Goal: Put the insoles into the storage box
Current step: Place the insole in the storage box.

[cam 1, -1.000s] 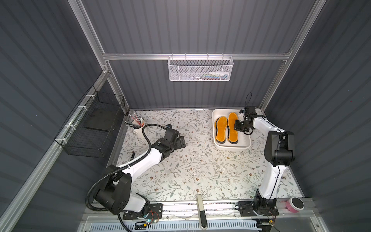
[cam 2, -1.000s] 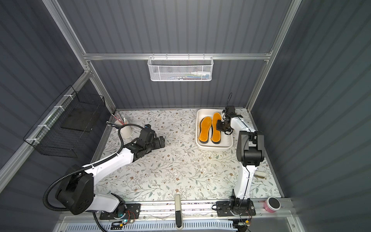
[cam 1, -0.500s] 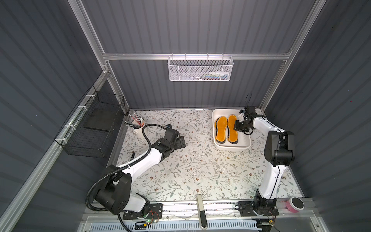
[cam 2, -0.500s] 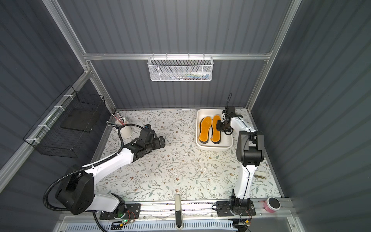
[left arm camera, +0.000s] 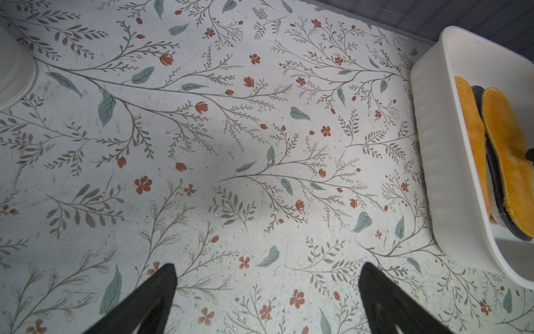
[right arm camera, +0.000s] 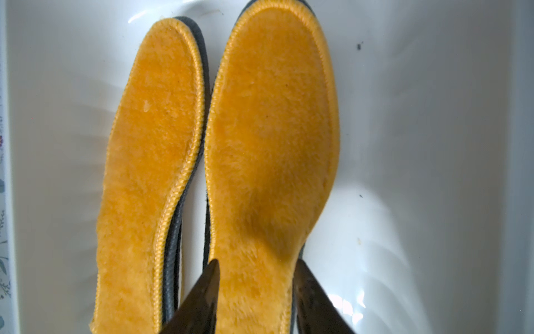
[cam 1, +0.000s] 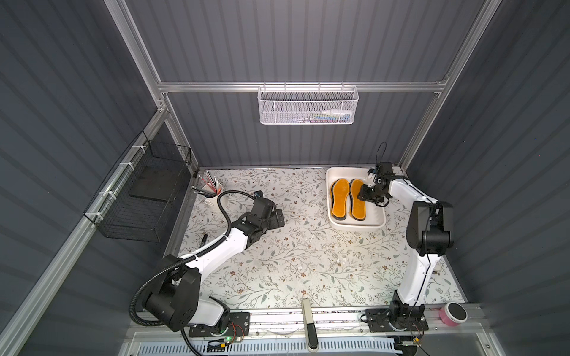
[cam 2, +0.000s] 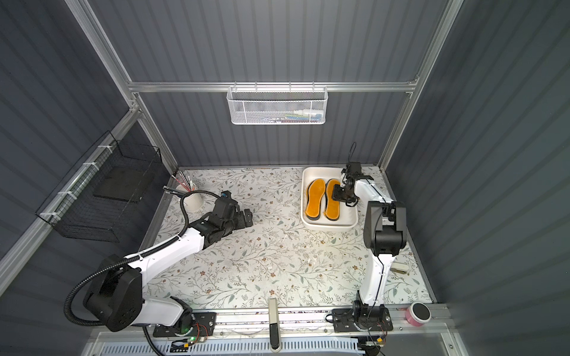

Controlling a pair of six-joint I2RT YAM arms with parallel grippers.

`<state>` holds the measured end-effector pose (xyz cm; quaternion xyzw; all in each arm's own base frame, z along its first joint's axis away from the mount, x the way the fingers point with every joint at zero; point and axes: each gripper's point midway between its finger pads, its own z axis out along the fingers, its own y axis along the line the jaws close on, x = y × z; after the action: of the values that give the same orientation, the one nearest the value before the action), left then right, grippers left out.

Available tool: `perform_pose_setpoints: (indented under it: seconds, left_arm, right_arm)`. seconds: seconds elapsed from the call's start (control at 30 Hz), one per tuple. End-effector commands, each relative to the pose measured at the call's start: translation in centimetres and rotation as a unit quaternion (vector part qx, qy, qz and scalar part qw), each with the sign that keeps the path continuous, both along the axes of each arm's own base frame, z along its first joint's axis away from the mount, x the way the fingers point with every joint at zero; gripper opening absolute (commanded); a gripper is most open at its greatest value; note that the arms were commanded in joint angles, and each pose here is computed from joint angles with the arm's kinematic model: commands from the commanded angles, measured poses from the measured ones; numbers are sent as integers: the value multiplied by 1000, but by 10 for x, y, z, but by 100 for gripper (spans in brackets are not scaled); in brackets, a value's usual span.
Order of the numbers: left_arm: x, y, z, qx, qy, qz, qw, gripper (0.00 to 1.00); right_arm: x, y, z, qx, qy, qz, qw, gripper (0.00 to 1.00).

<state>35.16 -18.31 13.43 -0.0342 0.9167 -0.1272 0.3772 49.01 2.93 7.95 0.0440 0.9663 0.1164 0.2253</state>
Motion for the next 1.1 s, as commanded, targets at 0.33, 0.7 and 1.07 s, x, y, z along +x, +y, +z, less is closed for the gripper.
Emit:
perform_pose_setpoints:
  seconds: [0.33,0.7,1.07]
  left_arm:
    - [9,25,39,63,-71,17,995,100]
    - [17,37,77,119,-154,0,981,100]
    - [19,62,73,185,-197,-17,963,100]
  right_arm:
    - [-44,14,105,24,-121,40,992,52]
    - [-110,15,142,9,-200,56,978,58]
    - [-106,8,105,-11,-258,41,965,65]
